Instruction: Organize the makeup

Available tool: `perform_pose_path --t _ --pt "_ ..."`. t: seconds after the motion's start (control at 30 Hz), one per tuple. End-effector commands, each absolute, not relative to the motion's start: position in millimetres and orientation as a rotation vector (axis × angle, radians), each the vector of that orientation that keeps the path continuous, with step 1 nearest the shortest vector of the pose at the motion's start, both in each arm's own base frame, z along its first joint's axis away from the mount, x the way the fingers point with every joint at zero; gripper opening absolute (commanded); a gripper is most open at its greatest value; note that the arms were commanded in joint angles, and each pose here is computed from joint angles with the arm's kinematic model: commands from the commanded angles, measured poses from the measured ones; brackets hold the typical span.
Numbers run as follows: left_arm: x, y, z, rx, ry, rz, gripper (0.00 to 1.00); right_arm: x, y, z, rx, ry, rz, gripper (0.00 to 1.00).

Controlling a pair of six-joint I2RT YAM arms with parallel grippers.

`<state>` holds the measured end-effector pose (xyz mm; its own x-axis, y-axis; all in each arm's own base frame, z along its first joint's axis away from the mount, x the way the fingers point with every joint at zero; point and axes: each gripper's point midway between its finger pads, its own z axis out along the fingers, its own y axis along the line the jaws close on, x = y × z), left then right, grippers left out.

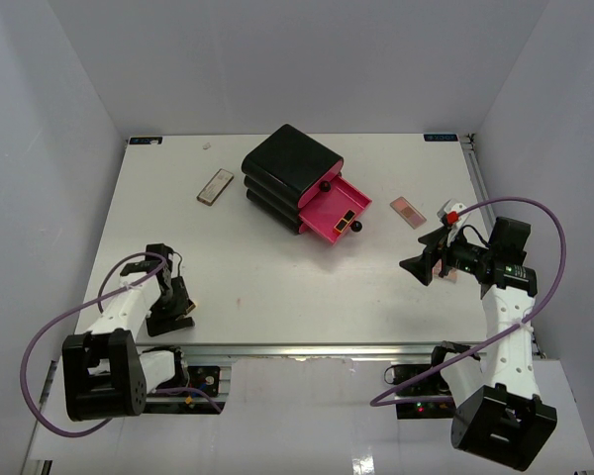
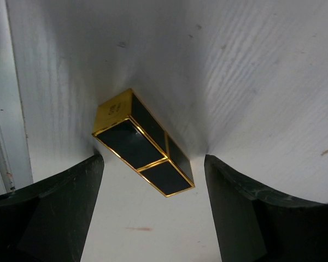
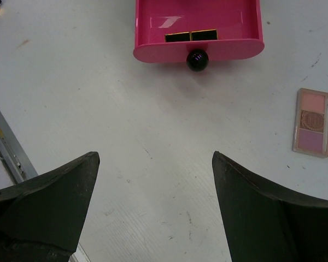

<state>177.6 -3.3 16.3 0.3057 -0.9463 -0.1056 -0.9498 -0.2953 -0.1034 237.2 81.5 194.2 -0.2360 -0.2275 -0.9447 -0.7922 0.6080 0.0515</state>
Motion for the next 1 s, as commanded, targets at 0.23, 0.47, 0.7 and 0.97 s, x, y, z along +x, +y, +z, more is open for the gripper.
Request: perform_pose_path --t 0.23,0.47,0.7,0.97 --pt "191 13 13 -2.36 1.73 -0.007 0.7 236 85 192 -0.844 1.764 0.688 0.9" --pt "210 19 24 -2.211 1.852 -0.018 0.4 236 84 191 -0.843 1.768 0.689 0.9" --pt "229 5 32 -2.079 1.998 -0.16 0.07 237 84 189 -0.839 1.776 0.689 0.9" --pt "267 -26 83 -1.548 2.2 -0.456 0.0 240 81 184 -0.824 1.796 0.688 0.9"
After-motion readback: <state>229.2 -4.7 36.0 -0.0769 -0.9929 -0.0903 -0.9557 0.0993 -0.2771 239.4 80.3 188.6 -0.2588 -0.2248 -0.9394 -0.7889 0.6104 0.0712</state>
